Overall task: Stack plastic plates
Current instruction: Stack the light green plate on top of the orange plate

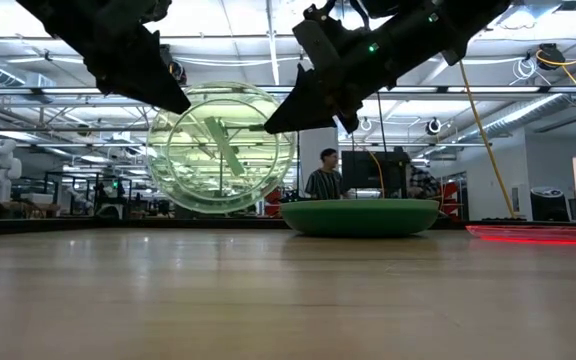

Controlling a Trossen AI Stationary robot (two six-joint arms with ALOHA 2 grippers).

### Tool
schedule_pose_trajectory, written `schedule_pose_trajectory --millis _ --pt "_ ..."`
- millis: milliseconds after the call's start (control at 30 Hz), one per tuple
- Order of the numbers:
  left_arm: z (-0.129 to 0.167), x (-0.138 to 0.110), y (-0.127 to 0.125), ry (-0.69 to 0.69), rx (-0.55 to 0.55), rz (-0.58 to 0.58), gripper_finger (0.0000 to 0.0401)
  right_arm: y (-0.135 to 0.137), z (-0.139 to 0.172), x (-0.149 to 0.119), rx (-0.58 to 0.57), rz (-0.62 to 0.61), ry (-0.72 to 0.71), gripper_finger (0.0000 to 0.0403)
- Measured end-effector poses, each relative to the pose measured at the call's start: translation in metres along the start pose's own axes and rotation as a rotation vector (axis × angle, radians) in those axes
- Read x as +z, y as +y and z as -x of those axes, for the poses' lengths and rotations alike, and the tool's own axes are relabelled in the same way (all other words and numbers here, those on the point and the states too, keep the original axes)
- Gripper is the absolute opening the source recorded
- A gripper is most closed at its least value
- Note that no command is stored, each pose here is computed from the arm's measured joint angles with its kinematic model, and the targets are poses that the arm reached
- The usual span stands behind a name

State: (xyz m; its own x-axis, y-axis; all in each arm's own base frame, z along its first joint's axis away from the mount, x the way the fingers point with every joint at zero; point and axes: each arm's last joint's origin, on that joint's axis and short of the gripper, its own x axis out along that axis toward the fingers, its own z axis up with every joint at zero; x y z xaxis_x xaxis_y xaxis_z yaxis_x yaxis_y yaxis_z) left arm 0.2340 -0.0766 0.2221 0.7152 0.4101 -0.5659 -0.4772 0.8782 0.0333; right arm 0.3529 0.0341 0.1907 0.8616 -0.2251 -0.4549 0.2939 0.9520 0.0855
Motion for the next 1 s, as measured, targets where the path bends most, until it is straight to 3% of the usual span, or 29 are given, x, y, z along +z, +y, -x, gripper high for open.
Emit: schedule_pose_trajectory --millis 167,333,667,1000 --pt "0.005 0.006 0.003 0.024 0.054 -0.058 0.0167 -0.005 0.006 0.006 0.017 -0.033 0.013 0.0011" --pt "0.021 0.026 0.009 0.067 0.161 -0.159 0.0192 -0.025 0.024 0.02 0.052 -0.124 0.084 0.0011" --pt "0.039 0.048 0.014 -0.007 0.338 -0.344 0.0193 -0.114 0.078 0.046 0.069 -0.417 0.26 0.0011" --pt "0.039 0.047 0.016 -0.005 0.361 -0.36 0.0193 -0.206 0.104 0.03 0.095 -0.71 0.415 0.0011"
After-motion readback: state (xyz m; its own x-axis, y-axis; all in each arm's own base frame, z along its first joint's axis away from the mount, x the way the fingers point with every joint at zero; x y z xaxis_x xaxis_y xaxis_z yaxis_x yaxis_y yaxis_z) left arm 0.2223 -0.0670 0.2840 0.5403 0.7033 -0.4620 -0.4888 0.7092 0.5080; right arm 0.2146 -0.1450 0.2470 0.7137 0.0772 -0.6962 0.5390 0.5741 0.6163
